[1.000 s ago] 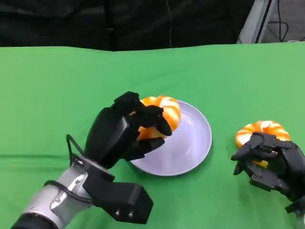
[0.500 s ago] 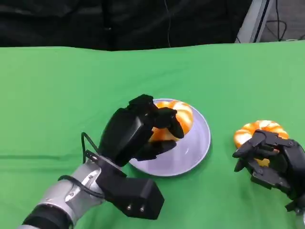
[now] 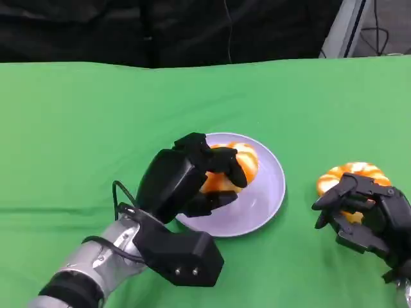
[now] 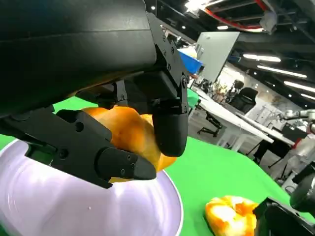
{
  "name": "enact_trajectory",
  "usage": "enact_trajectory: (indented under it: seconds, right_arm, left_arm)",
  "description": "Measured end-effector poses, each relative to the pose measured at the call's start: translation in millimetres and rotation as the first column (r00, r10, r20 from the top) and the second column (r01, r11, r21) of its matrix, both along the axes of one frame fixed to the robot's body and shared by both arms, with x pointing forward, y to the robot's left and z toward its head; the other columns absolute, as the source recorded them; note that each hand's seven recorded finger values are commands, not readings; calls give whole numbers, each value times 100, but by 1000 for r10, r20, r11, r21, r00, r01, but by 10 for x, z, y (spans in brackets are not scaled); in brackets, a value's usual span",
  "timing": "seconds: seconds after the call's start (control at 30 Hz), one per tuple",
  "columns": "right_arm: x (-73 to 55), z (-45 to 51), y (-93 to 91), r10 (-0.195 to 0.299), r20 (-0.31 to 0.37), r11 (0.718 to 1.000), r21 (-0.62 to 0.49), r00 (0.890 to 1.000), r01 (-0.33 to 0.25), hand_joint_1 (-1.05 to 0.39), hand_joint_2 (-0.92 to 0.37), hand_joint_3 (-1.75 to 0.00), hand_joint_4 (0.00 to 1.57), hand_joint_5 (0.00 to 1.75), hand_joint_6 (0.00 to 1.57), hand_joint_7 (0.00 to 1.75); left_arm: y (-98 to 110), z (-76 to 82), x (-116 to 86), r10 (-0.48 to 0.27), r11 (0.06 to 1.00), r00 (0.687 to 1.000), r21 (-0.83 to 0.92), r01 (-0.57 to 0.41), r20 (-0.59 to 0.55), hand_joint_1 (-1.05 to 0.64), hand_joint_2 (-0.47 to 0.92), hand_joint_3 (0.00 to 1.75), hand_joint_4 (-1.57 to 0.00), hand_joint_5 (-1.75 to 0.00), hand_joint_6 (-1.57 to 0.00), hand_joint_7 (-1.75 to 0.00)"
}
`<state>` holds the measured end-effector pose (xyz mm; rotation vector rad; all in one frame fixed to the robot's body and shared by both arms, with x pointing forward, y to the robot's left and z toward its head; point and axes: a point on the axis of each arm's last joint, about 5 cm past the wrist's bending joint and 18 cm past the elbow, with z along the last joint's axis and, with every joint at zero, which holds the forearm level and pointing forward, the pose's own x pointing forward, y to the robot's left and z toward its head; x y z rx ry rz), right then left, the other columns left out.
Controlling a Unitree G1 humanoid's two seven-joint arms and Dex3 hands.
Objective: Grasp the bread from the table and place it into the plate.
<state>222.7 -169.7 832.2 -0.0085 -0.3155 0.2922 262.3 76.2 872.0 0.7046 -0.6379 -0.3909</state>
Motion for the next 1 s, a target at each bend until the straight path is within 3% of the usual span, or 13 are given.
enact_trajectory:
  seconds: [0.53,0.57,0.63,0.67,0.77,1.0]
  right_arm:
    - [2,1,15,-9,-1,1000,0,1000,9,10,-79,-73,83,140,88,102]
    - [2,1,15,-9,-1,1000,0,1000,9,10,-79,-73,83,140,88,102]
    - [2,1,15,-8,-1,1000,-1,1000,8,9,-79,-72,83,140,88,101]
    - [2,1,15,-7,-1,1000,-1,1000,7,10,-79,-72,83,140,88,101]
    - [2,1,14,-3,-1,1000,-1,1000,3,10,-79,-72,83,140,89,101]
    - [2,1,14,-4,-1,1000,-2,1000,4,10,-80,-71,83,140,89,100]
  left_arm:
    - [30,-68,18,9,999,998,45,-6,-62,-6,92,26,-64,-154,-73,-110]
    - [30,-70,17,9,999,998,45,-6,-62,-6,92,25,-65,-146,-79,-93]
    - [30,-76,16,9,999,998,48,-6,-66,-7,92,24,-66,-142,-83,-82]
    - [31,-83,13,9,999,997,50,-6,-70,-8,92,23,-69,-127,-88,-61]
    - [26,-114,1,16,999,995,48,-12,-95,-10,92,22,-71,-112,-97,-35]
    - [23,-144,-12,19,999,993,49,-13,-117,-12,92,21,-71,-104,-100,-23]
